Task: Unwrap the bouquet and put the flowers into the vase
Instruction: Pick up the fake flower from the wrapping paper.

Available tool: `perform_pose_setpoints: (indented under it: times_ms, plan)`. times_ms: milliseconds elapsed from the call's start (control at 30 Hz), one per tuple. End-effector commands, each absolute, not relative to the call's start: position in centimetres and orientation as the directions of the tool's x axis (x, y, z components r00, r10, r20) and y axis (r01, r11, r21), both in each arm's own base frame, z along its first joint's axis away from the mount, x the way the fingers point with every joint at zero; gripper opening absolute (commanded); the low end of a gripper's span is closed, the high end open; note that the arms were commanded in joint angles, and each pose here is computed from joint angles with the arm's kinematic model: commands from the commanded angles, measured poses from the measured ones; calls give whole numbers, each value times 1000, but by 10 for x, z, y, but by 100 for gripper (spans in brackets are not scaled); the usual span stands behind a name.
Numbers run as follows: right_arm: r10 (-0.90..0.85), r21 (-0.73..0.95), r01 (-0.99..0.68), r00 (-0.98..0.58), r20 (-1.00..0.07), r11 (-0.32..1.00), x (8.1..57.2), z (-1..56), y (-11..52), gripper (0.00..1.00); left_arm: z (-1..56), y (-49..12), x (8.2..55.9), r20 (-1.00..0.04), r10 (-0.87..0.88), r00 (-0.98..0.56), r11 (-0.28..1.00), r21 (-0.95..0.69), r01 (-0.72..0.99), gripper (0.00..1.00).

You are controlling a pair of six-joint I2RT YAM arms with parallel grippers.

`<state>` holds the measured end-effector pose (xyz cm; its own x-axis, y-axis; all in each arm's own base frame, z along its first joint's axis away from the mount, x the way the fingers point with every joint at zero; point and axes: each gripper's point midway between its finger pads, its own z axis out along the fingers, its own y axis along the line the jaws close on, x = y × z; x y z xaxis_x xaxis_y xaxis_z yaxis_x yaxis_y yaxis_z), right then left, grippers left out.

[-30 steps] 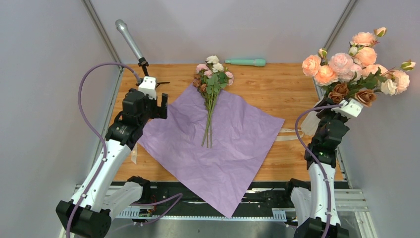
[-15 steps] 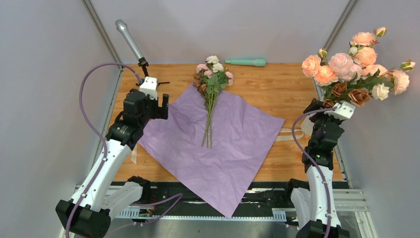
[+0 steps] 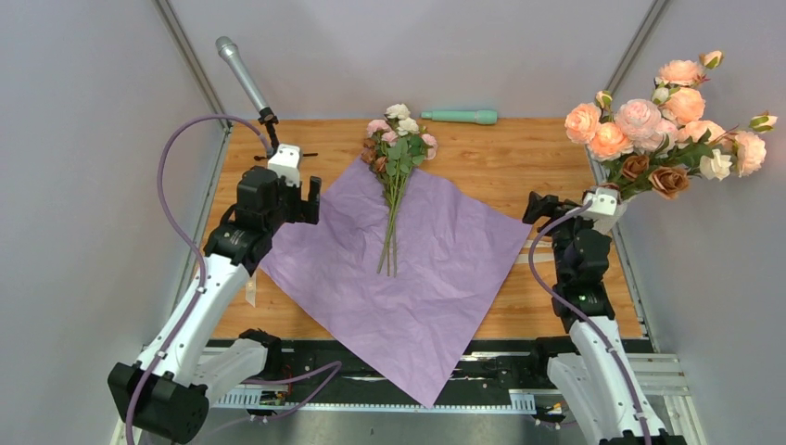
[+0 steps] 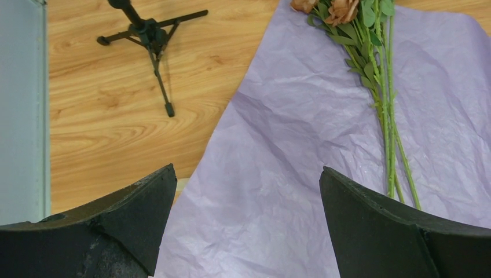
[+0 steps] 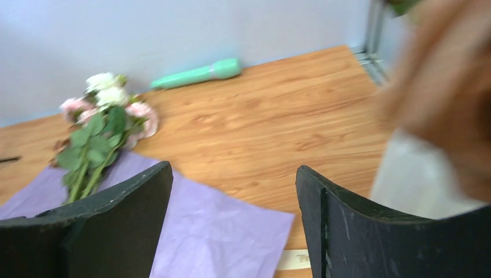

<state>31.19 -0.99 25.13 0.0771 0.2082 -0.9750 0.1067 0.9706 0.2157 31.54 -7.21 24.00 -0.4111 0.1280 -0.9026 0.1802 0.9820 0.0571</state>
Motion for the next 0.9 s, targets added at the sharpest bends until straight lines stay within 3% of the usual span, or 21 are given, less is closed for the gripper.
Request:
perform_pose_setpoints:
  times_ms: [0, 167, 433, 533, 667, 867]
  plan:
    - [280, 280, 17, -1, -960, 960, 303, 240, 25, 79, 236, -92, 321, -899, 81, -429, 973, -21, 229, 100]
    - [322, 332, -81, -116, -939, 940, 291, 224, 54, 78, 220, -121, 324, -881, 19, -474, 958, -119, 260, 98]
    - [341, 378, -153, -223, -913, 913, 279, 210, 74, 78, 182, -217, 323, -836, -24, -548, 881, -277, 384, 96]
    - [351, 397, -172, -246, -904, 902, 274, 206, 79, 78, 170, -248, 326, -838, 37, -545, 855, -255, 451, 95]
    - [369, 422, -169, -273, -888, 891, 266, 199, 81, 78, 122, -273, 335, -763, 175, -622, 853, -198, 483, 88]
    - [396, 451, -174, -279, -875, 875, 256, 189, 83, 79, 82, -280, 339, -691, 300, -658, 860, -102, 500, 73]
